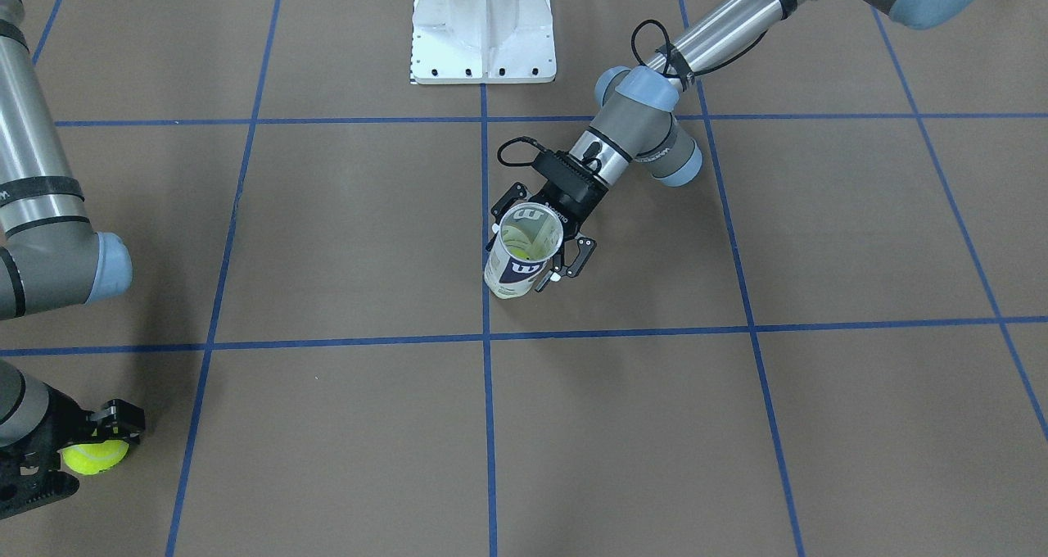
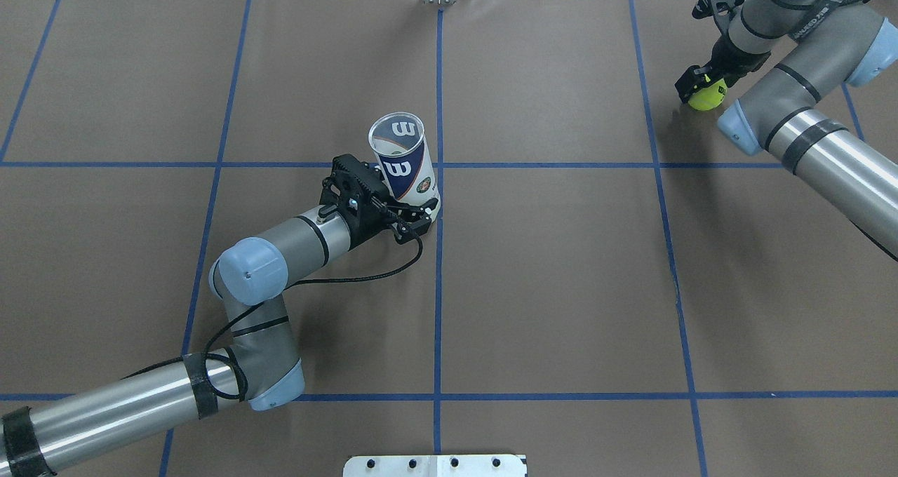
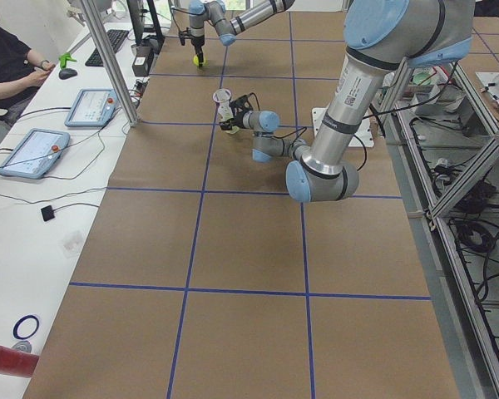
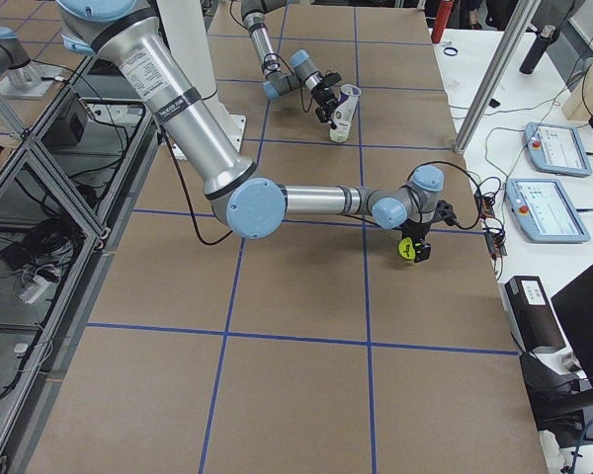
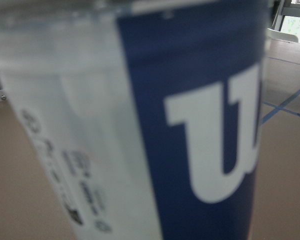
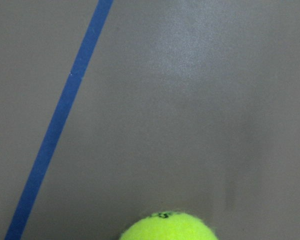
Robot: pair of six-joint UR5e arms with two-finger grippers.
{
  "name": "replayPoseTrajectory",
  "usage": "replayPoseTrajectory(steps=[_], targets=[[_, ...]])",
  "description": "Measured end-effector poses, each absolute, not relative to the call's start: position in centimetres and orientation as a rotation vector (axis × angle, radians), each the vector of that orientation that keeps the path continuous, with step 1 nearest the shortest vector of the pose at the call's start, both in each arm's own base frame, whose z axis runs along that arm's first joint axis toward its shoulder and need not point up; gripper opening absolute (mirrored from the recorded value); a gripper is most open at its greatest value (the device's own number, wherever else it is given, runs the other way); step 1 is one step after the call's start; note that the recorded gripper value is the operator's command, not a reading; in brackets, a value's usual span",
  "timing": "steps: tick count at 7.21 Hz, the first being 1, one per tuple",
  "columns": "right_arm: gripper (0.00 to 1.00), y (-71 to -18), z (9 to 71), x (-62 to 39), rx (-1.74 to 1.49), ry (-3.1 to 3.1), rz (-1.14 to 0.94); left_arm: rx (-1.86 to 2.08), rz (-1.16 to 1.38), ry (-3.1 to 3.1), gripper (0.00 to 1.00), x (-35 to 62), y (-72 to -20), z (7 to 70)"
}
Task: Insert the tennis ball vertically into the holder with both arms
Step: 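Lower the right gripper and close it on the second ball, then carry the second ball with the right gripper to the can's top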
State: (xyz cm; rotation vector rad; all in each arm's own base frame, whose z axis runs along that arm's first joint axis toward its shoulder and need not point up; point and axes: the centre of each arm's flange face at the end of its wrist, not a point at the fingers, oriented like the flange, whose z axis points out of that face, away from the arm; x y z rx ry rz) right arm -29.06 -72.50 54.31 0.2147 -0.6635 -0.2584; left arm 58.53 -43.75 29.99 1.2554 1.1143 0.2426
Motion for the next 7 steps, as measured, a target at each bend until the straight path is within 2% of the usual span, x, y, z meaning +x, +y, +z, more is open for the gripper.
replayPoseTrajectory(steps=[4, 7], targets=[[0.00, -73.3, 51.0, -28.3, 0.245, -0.695, -0.248, 1.254, 0.242, 1.113, 0.99, 58.5, -43.9, 30.0], [0.00, -75.0, 38.2, -27.3, 0.212, -0.870, -0.135, 1.255, 0.241, 1.116, 0.99, 58.5, -43.8, 29.9]])
